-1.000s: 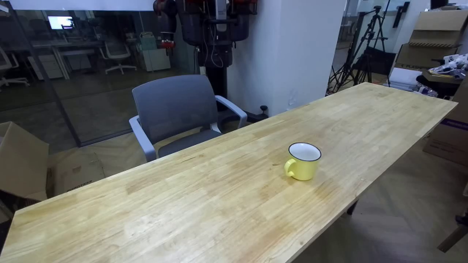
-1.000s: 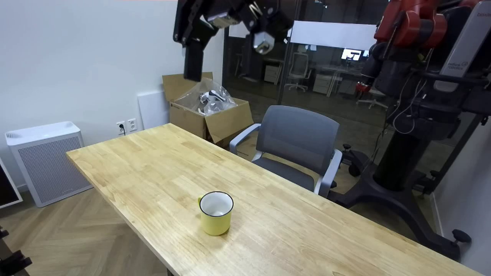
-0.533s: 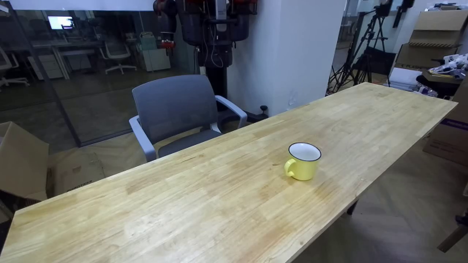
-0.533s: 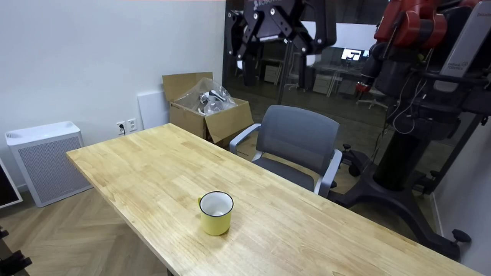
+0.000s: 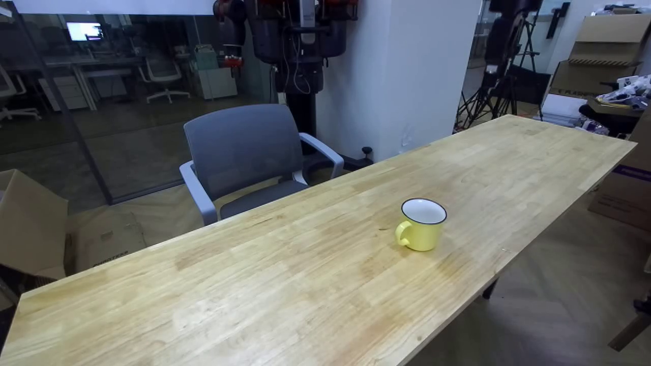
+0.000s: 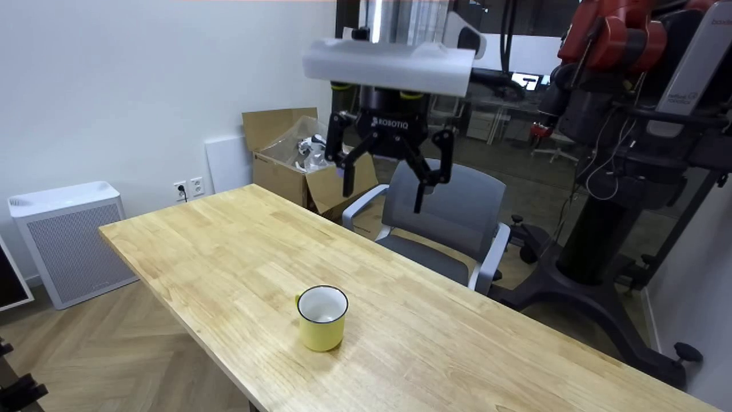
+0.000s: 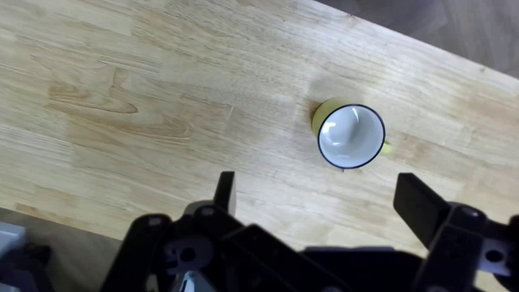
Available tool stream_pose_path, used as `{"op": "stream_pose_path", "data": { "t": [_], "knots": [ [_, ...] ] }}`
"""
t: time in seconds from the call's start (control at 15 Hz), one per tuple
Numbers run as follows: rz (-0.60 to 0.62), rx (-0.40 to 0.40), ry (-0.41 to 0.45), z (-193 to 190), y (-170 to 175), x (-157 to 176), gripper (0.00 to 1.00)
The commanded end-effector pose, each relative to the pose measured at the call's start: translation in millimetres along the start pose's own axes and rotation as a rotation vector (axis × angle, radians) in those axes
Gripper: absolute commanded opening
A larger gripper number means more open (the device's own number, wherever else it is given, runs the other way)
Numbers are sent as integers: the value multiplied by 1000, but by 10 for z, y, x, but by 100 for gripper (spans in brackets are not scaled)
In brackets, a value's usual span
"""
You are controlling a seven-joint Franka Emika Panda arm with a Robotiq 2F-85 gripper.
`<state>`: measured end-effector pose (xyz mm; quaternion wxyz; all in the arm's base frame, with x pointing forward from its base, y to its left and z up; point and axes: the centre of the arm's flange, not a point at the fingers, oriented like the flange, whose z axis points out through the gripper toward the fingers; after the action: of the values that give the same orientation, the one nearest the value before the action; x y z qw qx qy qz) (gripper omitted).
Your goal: Move the cup slightly to the right
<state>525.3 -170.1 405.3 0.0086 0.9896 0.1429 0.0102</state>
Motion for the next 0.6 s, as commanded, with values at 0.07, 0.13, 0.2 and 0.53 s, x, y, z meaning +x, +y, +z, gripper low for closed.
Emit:
{"op": "stream_pose_path", "data": {
  "t": [0.07,0.13,0.2,0.53],
  "knots": [
    [-71,-4,-62,213,-45,51,100],
    [-85,-5,-77,272,-54,74,100],
    [-93,-7,-84,294,-54,87,100],
    [-92,-62,-69,473,-70,409,100]
  ]
}}
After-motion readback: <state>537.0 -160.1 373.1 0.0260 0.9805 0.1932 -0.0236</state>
